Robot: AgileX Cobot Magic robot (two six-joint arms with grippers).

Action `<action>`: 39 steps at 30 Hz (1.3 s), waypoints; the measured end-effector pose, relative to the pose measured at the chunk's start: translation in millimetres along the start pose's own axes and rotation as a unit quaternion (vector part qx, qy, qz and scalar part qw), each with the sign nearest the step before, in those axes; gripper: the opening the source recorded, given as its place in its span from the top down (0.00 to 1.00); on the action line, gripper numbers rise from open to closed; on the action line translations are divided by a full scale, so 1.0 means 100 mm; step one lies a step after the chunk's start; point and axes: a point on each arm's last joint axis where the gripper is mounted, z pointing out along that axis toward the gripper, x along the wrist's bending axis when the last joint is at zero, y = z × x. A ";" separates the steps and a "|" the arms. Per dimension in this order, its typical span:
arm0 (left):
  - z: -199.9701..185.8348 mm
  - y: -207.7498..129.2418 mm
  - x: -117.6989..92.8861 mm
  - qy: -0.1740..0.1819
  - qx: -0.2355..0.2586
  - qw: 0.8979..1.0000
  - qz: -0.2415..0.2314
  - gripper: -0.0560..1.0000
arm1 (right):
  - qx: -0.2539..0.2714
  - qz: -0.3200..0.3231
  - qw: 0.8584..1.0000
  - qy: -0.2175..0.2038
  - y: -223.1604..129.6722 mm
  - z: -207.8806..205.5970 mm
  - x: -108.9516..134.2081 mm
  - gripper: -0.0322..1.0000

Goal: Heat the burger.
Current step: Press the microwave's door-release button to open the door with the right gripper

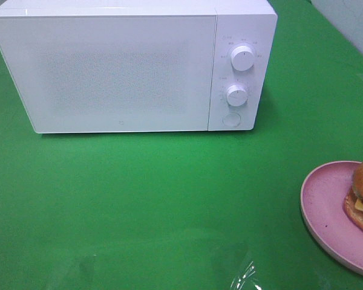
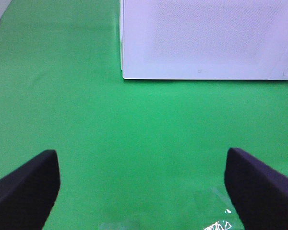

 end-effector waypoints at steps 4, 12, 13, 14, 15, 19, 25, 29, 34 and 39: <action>0.00 0.00 0.00 0.000 0.000 1.000 0.000 0.14 | -0.015 0.000 1.000 0.000 0.03 0.11 0.00 0.26; 0.00 0.00 0.00 0.000 0.000 1.000 0.000 0.14 | -0.061 -0.007 0.998 0.000 0.10 0.46 0.00 0.26; 0.00 0.00 0.00 0.000 0.000 1.000 0.000 0.14 | -0.061 -0.007 0.998 0.000 0.10 0.46 0.00 0.26; 0.00 0.00 0.00 0.000 0.000 1.000 0.000 0.14 | -0.064 -0.014 0.998 0.000 0.09 0.55 -0.01 0.26; 0.00 0.00 0.00 0.000 0.000 1.000 0.000 0.14 | -0.064 -0.014 0.998 0.000 0.09 0.55 -0.01 0.26; 0.00 0.00 0.00 0.000 0.000 1.000 0.000 0.14 | -0.075 -0.015 0.997 -0.001 0.04 0.79 -0.02 0.26; 0.00 0.00 0.00 0.000 0.000 1.000 0.000 0.14 | -0.093 -0.057 0.994 0.018 -0.07 1.05 0.15 0.26; 0.00 0.00 0.00 0.000 0.000 1.000 0.000 0.14 | -0.090 -0.073 0.993 0.016 -0.16 1.14 0.25 0.26; 0.00 0.00 0.00 0.000 0.000 1.000 0.000 0.14 | -0.083 -0.088 0.993 0.011 -0.29 1.22 0.41 0.26; 0.00 0.00 0.00 0.000 0.000 1.000 0.000 0.14 | -0.099 -0.090 0.991 -0.005 -0.40 1.22 0.61 0.26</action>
